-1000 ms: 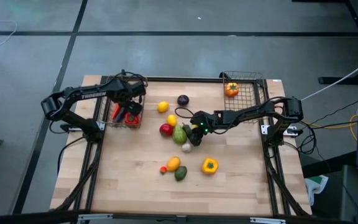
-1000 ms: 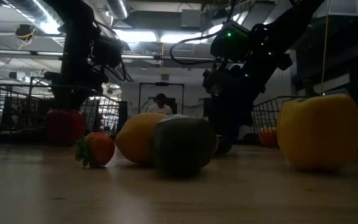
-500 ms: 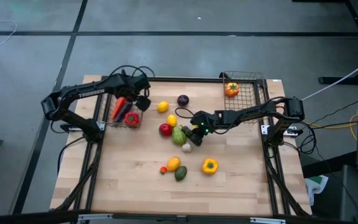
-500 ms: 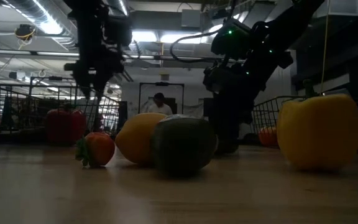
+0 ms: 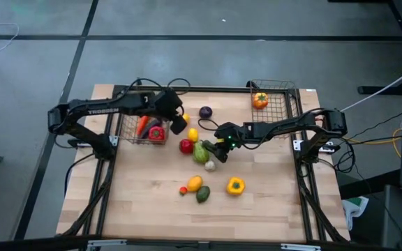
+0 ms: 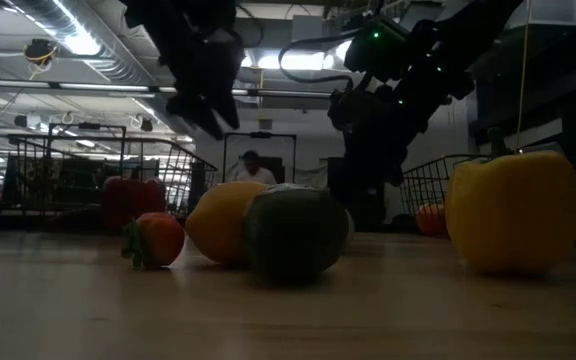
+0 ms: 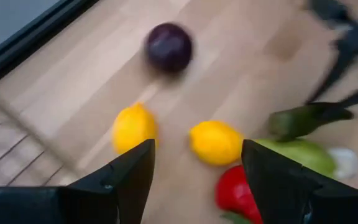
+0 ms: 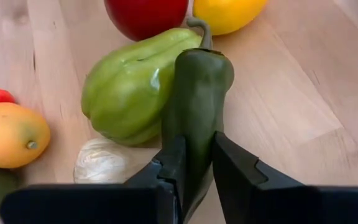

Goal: Sort produce into baskets
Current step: Put the green chili pepper into the left gold wire basket

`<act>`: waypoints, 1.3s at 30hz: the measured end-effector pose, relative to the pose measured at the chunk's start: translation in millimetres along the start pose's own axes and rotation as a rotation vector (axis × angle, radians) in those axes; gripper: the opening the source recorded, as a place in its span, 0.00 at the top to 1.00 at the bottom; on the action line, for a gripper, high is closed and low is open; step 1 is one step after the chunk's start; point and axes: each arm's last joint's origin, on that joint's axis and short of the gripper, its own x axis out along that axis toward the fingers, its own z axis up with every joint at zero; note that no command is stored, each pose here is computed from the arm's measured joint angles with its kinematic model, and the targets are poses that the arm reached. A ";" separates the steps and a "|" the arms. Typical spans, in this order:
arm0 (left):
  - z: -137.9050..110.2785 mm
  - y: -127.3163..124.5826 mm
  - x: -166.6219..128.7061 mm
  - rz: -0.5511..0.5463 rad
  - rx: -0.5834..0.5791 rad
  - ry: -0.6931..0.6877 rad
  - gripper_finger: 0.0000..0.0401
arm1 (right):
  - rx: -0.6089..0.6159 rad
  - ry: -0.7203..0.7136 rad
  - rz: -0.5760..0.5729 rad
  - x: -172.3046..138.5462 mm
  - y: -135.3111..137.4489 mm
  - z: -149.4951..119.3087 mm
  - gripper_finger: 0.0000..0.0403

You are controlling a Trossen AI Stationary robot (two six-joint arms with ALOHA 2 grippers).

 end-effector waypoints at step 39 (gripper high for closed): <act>-23.7 -65.2 -11.5 -0.196 0.435 -0.044 0.41 | -0.242 -0.220 0.187 -27.3 35.2 68.2 0.82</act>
